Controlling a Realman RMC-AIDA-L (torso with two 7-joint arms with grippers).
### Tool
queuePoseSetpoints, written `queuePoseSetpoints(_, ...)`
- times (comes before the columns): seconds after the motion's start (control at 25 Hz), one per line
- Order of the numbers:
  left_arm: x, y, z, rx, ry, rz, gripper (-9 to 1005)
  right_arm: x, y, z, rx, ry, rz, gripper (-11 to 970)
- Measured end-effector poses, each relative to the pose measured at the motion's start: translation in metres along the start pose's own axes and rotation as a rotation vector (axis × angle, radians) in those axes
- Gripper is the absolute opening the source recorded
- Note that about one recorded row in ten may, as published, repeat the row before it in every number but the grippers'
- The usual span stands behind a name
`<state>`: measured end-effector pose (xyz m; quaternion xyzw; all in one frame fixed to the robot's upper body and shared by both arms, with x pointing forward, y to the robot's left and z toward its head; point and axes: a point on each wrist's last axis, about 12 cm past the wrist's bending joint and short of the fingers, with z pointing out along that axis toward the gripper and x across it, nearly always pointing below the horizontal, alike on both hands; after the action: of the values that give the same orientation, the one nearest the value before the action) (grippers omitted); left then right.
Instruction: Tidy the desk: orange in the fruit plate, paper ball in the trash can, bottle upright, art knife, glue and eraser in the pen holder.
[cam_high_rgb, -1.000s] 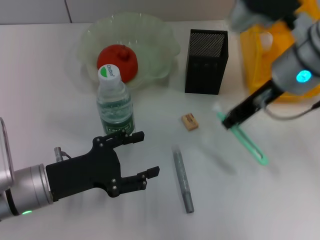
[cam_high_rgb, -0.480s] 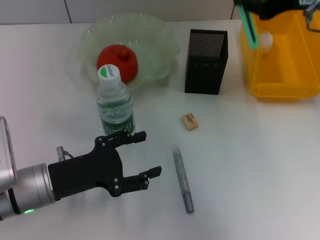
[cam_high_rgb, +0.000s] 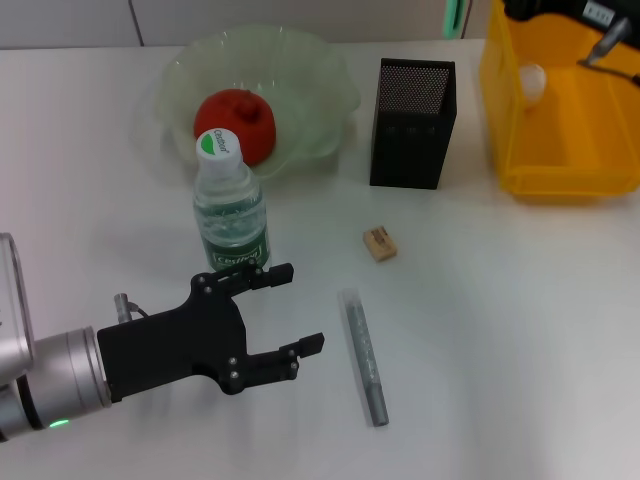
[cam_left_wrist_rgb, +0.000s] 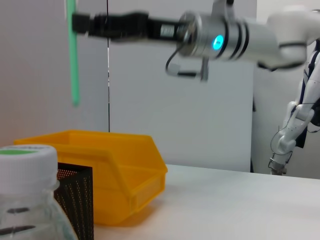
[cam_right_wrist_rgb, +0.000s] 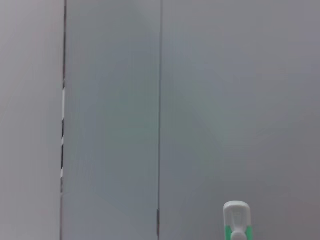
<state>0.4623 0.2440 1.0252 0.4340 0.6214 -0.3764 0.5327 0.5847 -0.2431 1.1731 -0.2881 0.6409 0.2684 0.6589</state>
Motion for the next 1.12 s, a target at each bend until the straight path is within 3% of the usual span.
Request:
queuePoseSetpoints(0.16, 0.0, 0.0, 0.0, 0.002, -0.001, -0.004, 799, 0.035, -0.003, 0.011, 0.012, -0.006, 0.057, 291)
queuePoseSetpoints(0.56, 0.001, -0.001, 0.0, 0.002, 0.002, -0.01, 799, 0.069, -0.004, 0.022, 0.031, 0.069, 0.094, 319)
queuePoseSetpoints(1.12, 0.001, -0.001, -0.001, 0.003, 0.004, -0.01, 798, 0.074, -0.002, 0.012, 0.035, 0.052, 0.097, 349)
